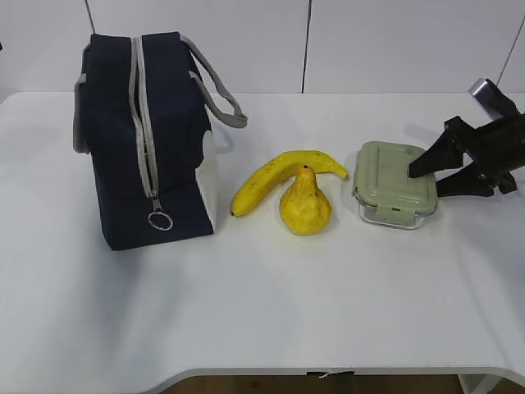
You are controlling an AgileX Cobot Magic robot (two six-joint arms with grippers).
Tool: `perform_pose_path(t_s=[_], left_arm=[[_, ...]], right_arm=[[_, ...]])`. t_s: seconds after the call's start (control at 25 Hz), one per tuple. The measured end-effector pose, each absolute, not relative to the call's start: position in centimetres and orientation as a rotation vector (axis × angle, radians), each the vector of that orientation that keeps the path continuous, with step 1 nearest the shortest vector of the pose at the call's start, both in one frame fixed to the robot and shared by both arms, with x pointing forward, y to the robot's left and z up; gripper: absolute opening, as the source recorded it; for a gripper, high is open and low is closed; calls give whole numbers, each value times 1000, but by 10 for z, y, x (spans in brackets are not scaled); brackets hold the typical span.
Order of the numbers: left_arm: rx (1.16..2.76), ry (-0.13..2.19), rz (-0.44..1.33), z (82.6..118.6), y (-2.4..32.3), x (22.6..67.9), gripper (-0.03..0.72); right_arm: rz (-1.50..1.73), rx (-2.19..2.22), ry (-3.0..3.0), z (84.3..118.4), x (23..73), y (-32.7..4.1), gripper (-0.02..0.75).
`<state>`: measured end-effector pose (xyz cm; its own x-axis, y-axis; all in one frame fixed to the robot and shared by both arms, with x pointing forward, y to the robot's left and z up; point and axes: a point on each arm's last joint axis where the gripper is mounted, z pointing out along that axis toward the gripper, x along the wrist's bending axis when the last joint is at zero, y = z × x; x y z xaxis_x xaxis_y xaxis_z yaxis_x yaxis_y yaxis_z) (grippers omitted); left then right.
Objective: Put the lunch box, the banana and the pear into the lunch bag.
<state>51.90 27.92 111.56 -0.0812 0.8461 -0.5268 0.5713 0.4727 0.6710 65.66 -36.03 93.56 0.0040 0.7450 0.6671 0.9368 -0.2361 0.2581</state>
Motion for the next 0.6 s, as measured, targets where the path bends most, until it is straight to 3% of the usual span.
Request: perform_pose_path(t_s=[0.4, 0.6], left_arm=[[1206, 1767, 364, 1116, 279, 519, 366], [1206, 1767, 364, 1116, 279, 519, 367]], right_arm=[[-1114, -1956, -1667, 921, 660, -356, 498], [-1127, -1949, -1653, 921, 661, -356, 441]])
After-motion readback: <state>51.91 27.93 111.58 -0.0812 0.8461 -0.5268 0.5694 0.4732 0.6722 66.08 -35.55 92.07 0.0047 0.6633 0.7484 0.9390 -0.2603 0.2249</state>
